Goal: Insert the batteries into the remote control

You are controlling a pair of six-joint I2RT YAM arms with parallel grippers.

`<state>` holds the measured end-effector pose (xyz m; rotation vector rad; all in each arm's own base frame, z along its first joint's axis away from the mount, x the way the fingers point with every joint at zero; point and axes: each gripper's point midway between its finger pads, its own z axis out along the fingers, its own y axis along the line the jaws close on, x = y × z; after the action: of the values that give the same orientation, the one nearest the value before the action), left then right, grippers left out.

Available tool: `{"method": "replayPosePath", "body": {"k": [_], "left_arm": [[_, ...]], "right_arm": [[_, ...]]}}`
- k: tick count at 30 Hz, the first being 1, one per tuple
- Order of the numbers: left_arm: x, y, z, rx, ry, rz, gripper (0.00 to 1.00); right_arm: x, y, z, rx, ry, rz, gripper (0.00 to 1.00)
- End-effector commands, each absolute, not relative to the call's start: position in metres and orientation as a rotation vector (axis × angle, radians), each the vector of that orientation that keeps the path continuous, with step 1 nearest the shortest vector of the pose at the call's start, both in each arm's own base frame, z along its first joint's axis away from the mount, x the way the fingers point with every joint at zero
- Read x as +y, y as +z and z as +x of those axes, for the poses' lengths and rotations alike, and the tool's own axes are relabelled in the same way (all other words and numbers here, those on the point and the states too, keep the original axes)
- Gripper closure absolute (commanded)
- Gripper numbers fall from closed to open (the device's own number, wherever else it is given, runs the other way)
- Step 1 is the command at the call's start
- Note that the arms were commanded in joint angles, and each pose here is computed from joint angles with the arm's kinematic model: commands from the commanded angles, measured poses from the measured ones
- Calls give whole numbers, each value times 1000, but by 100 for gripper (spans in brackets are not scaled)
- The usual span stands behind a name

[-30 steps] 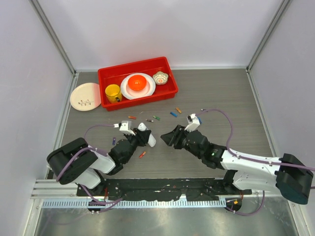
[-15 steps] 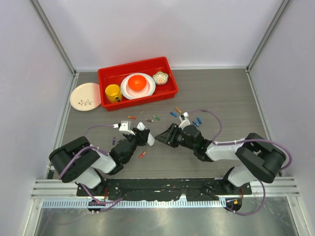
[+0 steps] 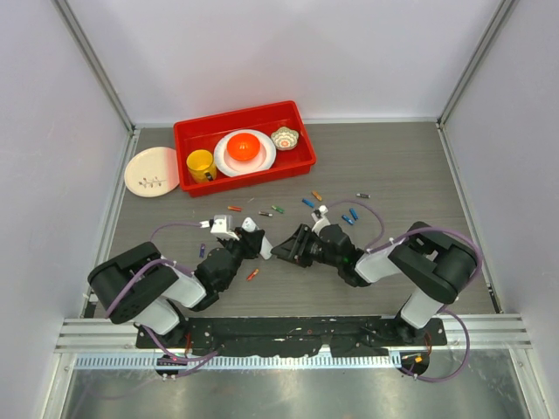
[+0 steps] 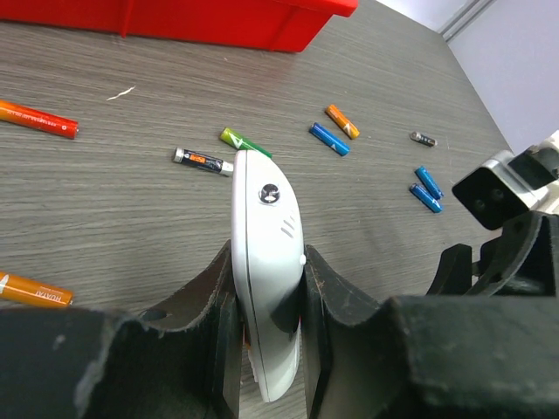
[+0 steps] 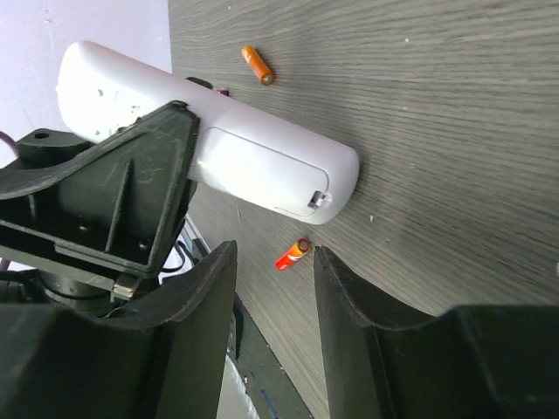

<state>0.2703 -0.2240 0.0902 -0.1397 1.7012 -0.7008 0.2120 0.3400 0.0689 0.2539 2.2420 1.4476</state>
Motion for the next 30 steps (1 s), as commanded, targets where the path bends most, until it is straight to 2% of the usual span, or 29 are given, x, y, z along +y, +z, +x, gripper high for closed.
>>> {"method": "replayPosePath", "body": {"k": [1,30], "left_arm": [[-223,150,277,1468,-807,-219,100],[-227,144,269,1486,-805,-203,100]], "right_arm": [[353,91,220,2154,1535,232,54],[363,70,226,2167,1597,319,61]]}}
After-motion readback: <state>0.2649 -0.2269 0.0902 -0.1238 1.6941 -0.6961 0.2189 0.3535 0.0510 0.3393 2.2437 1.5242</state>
